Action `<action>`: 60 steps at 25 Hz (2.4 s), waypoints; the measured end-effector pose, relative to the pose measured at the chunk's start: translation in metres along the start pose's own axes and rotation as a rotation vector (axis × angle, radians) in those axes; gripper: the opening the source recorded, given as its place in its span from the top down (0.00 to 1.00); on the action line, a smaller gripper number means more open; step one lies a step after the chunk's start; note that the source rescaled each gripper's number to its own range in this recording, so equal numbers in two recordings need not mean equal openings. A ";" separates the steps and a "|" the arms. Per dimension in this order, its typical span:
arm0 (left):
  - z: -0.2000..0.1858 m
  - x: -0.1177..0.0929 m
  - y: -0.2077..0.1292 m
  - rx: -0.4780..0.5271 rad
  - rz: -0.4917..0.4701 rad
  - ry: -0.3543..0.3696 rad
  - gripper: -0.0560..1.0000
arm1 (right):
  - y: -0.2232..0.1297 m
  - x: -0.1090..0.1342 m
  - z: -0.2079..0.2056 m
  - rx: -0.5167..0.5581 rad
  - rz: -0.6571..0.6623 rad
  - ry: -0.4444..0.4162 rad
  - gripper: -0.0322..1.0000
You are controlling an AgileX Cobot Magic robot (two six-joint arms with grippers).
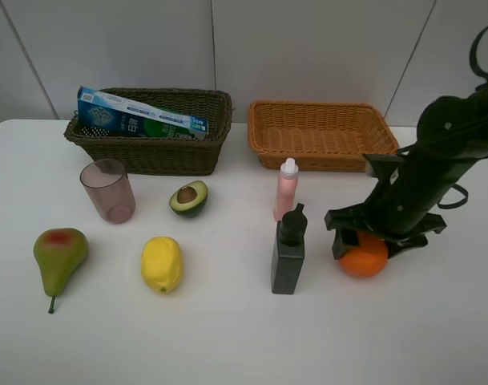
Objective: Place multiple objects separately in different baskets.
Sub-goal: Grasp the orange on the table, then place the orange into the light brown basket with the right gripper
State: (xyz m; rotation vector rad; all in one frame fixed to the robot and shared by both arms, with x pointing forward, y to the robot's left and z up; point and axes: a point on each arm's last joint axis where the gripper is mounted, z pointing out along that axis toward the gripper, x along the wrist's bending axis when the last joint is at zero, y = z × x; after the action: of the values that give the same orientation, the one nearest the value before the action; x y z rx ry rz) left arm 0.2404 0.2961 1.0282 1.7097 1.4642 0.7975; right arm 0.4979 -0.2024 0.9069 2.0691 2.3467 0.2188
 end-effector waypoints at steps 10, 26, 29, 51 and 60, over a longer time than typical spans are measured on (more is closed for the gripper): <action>0.000 0.000 0.000 0.000 0.000 0.000 0.00 | 0.042 0.004 -0.048 0.020 -0.111 -0.091 0.37; 0.000 0.000 0.000 0.000 0.000 0.000 0.00 | 0.117 -0.026 -0.104 -0.472 -0.150 -0.258 0.37; 0.000 0.000 0.000 0.000 0.000 0.000 0.00 | 0.127 -0.034 -0.099 -0.547 -0.143 -0.240 0.37; 0.000 0.000 0.000 0.000 0.000 0.000 0.00 | 0.180 -0.048 -0.025 -0.673 -0.119 -0.151 0.37; 0.000 0.000 0.000 0.000 0.000 0.000 0.00 | 0.182 -0.057 -0.022 -0.668 -0.115 -0.169 0.04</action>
State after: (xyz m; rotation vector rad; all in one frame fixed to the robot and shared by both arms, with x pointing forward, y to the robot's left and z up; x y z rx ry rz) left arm 0.2404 0.2961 1.0282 1.7097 1.4642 0.7975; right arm 0.6823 -0.2392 0.9437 1.5586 1.9191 0.6837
